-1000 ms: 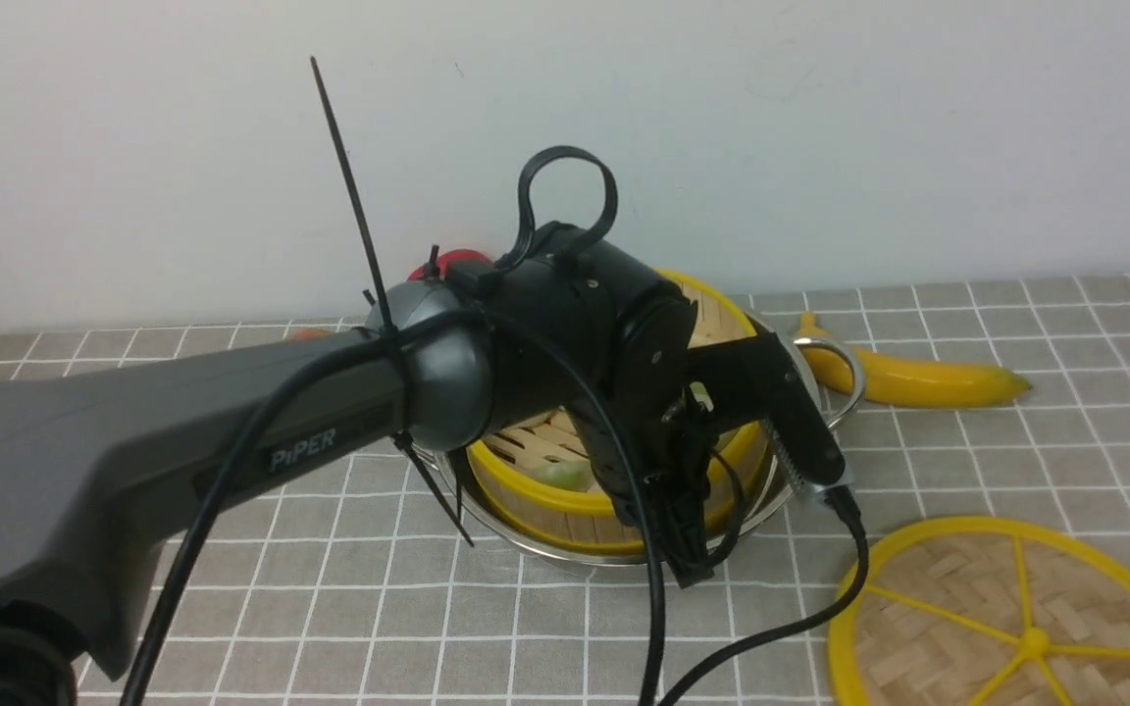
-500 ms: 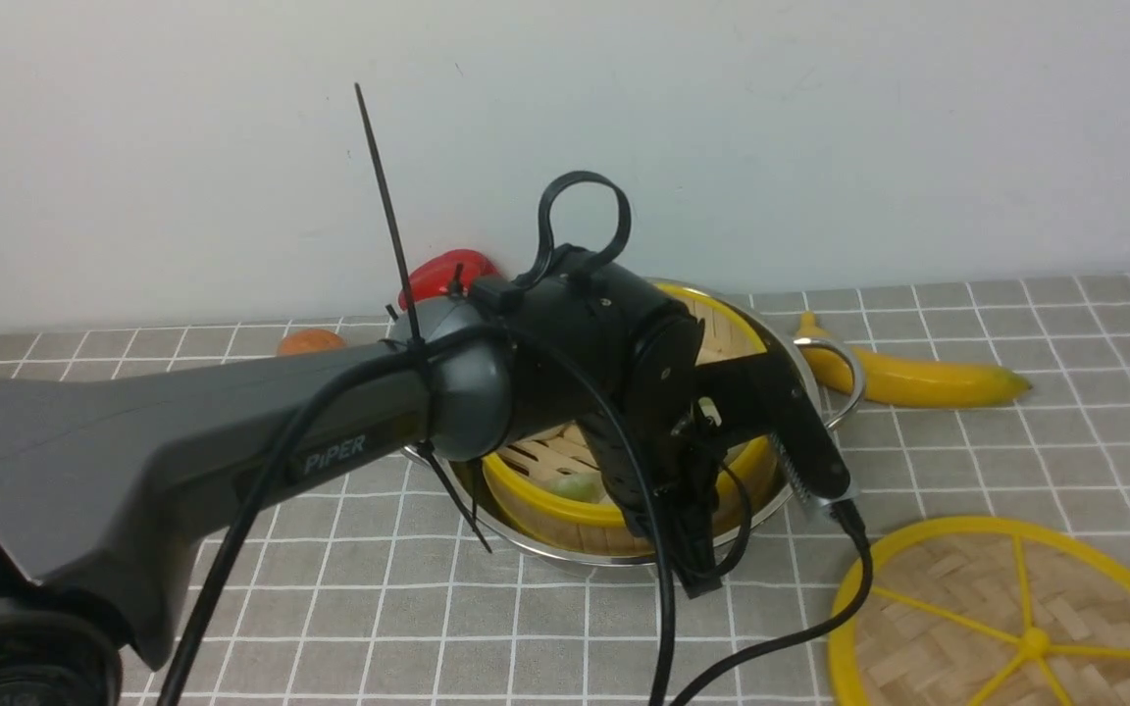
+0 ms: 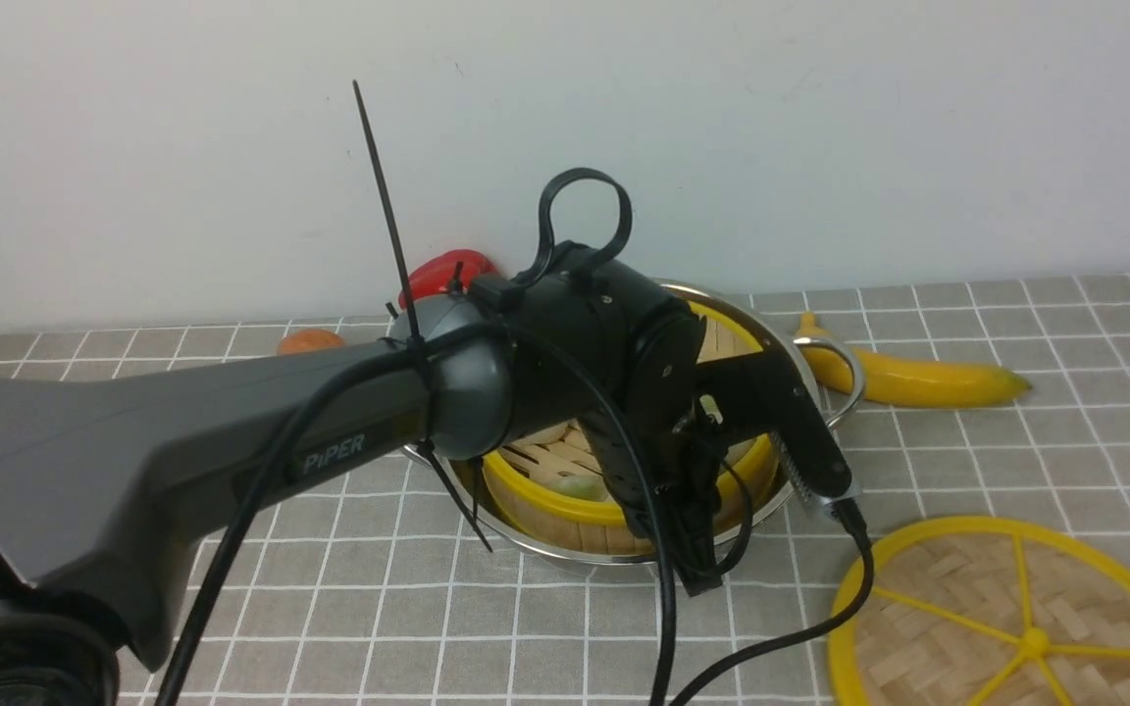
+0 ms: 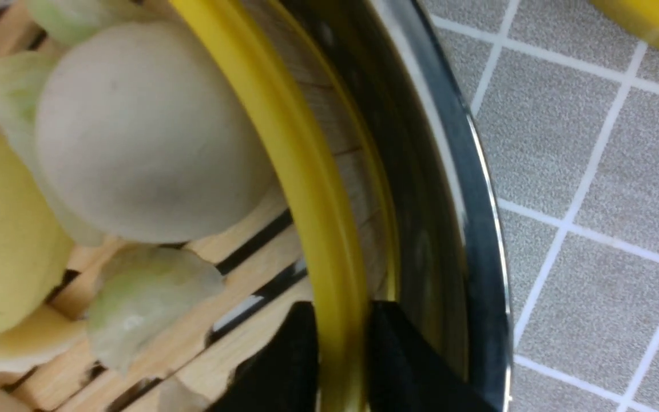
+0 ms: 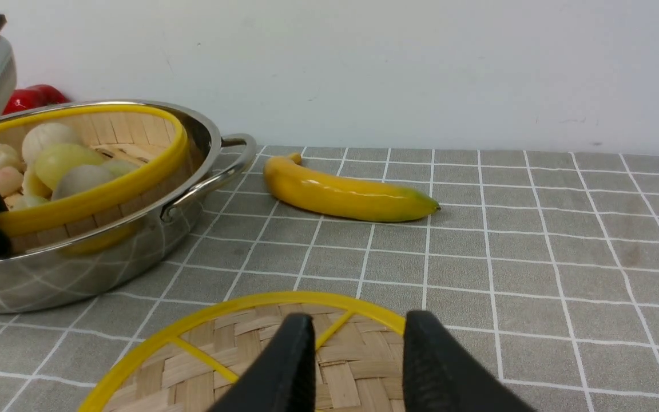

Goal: Place the steamer in the pot on the grey tablecloth, and put the lid on the steamer.
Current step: 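Place the bamboo steamer basket with dumplings into the steel pot with the left gripper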

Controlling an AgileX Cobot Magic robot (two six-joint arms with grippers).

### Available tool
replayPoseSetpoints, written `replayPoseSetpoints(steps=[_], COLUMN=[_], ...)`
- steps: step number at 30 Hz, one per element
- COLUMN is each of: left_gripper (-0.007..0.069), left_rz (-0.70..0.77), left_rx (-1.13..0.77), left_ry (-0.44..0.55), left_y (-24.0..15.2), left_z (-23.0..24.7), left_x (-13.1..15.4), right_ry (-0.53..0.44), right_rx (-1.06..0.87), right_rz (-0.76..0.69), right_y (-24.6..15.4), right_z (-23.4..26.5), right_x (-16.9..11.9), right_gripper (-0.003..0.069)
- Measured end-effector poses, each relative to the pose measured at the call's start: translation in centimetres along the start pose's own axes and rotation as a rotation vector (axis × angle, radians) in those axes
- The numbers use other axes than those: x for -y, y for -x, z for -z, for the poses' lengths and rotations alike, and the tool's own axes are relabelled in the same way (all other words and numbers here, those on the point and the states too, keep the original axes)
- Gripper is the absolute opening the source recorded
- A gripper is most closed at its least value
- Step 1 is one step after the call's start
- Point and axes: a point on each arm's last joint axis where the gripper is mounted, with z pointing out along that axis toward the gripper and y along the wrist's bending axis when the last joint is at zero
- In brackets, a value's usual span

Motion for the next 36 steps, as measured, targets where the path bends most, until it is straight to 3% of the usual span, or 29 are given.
replayPoseSetpoints(steps=[6,11,36], left_gripper=[0.0288,0.0334,0.0337], left_rz=[-0.008,-0.012,-0.006], left_rx=[0.001,0.006,0.006], left_ry=[0.010,0.019,0.023], left_y=[0.0,0.1,-0.1], left_z=[0.1,0.3,2.7], left_x=[-0.1,-0.2,-0.3], right_ry=[0.000,0.000,0.000], right_rx=[0.000,0.000,0.000], right_rz=[0.000,0.000,0.000], right_y=[0.0,0.0,0.0], right_z=[0.0,0.0,0.0], right_x=[0.0,0.0,0.0], right_gripper=[0.0240,0.0240,0.0240])
